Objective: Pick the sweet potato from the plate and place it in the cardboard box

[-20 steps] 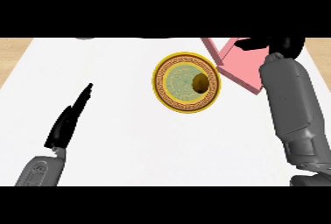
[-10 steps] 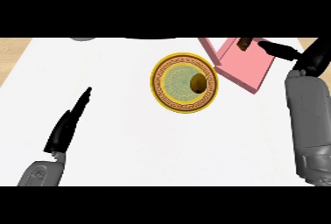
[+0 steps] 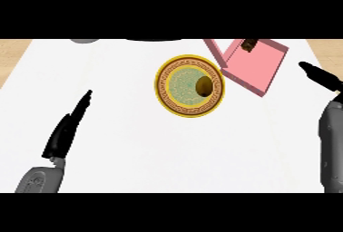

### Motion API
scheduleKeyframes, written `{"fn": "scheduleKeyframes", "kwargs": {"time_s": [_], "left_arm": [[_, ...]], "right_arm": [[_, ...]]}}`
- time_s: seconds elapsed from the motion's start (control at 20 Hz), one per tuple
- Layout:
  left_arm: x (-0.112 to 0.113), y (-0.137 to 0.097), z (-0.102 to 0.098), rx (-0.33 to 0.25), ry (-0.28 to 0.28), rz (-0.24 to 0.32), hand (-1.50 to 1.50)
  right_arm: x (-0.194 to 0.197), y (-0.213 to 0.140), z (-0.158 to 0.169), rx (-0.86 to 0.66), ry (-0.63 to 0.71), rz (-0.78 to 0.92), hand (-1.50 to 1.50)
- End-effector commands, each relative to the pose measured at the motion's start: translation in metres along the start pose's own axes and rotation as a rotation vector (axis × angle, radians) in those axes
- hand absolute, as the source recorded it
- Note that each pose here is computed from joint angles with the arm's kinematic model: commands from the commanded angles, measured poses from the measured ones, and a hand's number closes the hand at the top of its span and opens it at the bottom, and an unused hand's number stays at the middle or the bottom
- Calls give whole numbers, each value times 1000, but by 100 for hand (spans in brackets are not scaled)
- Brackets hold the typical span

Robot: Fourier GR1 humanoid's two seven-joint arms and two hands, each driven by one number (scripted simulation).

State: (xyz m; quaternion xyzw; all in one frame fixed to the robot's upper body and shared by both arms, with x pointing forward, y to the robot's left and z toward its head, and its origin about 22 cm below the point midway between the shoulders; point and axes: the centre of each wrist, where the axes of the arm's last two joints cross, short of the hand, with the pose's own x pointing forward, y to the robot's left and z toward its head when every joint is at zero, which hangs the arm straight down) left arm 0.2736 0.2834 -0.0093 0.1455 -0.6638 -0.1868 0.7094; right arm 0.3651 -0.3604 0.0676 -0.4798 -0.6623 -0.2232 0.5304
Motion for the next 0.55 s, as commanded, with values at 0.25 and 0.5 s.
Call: {"fn": "scheduleKeyframes", "kwargs": {"time_s": [0.25,0.5], "left_arm": [[14,10,1,14,-9,-16,0],[-6,6,-3,-6,13,17,0]], "right_arm": [[-53,-76,-10,-24,-25,22,-150],[-56,-69,-2,5,-11,25,-150]]}}
